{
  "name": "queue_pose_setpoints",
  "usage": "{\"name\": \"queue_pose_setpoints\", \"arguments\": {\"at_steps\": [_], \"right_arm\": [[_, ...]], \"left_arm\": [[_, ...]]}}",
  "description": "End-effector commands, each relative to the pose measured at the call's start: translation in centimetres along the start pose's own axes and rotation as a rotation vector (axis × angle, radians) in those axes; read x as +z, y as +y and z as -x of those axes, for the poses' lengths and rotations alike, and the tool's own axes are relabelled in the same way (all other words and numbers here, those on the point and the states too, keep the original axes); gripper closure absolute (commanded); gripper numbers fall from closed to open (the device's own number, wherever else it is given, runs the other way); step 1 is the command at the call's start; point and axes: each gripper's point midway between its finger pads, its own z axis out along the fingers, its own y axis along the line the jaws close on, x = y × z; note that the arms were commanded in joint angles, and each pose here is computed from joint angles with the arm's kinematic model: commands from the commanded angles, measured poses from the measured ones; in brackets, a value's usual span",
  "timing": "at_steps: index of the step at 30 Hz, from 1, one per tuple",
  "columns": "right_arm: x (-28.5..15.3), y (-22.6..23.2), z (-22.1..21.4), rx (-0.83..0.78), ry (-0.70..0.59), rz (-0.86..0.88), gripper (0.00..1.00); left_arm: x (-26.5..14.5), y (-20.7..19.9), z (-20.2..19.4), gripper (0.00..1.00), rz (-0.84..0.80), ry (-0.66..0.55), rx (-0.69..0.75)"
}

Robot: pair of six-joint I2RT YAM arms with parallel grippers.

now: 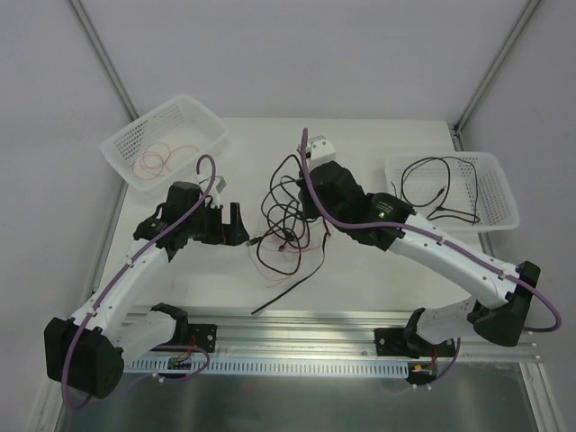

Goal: Untangle the cables

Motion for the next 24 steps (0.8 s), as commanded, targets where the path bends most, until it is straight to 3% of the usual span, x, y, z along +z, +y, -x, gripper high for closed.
{"name": "queue_pose_setpoints", "arguments": {"at_steps": [1, 4, 8, 16, 24], "right_arm": [[-3.8, 1.5, 4.0, -0.117, -0.095, 0.124, 0.99], [-5.8, 1.7, 6.5, -0.146, -0.194, 0.164, 0.98], [-6.6, -0.3, 6.6, -0.169, -0.216, 0.099, 0.98], [-3.4, -3.8, -1.0, -0.088, -0.11, -0.034, 0.98], [0.6, -9.1, -6.9, 0.112, 0.033, -0.204, 0.97]], "left_arm": [[-0.5, -1.0, 0.8, 0.01, -0.052, -0.054, 0.039], [-0.6, -0.9, 0.8, 0.01, -0.049, -0.067, 0.042], [-0.3, -0.5, 0.8, 0.01, -0.028, -0.065, 0.035], [0.6, -0.1, 0.0, 0.01, -0.017, -0.019, 0.0], [1.3, -0.5, -0.8, 0.04, -0.041, 0.032, -0.057]]}}
